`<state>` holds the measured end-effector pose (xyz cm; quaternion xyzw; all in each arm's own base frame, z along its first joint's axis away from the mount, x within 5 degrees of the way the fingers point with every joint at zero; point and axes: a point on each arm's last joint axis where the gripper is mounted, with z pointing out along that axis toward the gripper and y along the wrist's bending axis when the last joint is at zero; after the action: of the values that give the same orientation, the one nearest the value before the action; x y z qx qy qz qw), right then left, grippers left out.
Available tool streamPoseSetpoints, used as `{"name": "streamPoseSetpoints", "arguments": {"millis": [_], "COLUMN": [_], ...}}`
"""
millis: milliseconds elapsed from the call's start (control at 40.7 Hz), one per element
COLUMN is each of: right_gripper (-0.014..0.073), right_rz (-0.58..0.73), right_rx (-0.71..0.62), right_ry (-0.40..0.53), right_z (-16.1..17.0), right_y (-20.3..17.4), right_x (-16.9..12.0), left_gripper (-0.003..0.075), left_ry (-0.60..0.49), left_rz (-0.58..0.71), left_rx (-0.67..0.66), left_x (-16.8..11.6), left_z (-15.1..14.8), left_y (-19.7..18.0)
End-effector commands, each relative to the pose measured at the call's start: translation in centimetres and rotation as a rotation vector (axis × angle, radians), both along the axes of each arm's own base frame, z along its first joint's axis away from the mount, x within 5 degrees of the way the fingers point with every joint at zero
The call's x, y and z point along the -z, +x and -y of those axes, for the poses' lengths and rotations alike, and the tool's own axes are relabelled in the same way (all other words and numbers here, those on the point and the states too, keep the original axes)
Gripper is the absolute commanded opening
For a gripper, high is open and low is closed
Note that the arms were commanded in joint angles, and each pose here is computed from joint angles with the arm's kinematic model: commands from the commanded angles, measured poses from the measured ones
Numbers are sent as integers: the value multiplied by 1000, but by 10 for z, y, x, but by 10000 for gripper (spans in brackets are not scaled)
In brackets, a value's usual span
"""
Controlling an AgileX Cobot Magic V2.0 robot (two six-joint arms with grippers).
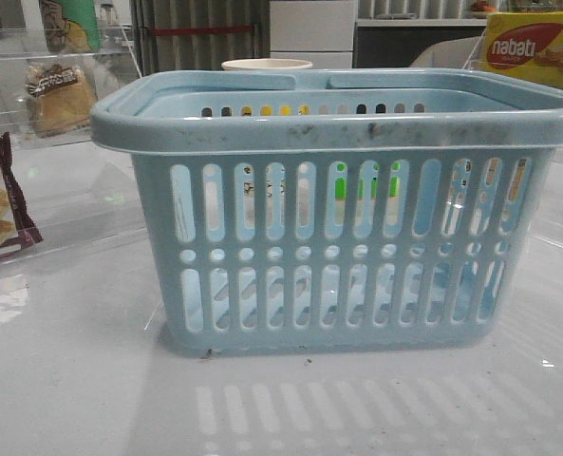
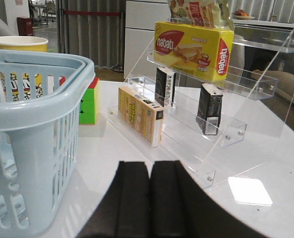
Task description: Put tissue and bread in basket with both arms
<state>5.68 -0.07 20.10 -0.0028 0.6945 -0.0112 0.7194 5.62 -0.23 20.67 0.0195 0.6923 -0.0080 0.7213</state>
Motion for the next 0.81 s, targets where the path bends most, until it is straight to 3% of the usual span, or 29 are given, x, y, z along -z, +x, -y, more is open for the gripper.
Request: {"name": "streamPoseSetpoints", "arguments": {"millis": [0,566,787], "right_gripper": [57,57,57], "right_rz": [109,123,201], "right_rx": [5,5,5], "right_ry": [-7,-7,-8], "right_z": [0,0,0], "right_y": [-2,-3,-11], "right_x": [-9,-11,-49], "left_gripper": [92,92,92], "left_ry": [-19,-14,-18], "left_rz": [105,151,250], "left_rx": [-6,-9,-7], "left_x": [-10,-15,-54], "left_z": [-1,-1,-1], "left_y": [-2,-3,-13]}}
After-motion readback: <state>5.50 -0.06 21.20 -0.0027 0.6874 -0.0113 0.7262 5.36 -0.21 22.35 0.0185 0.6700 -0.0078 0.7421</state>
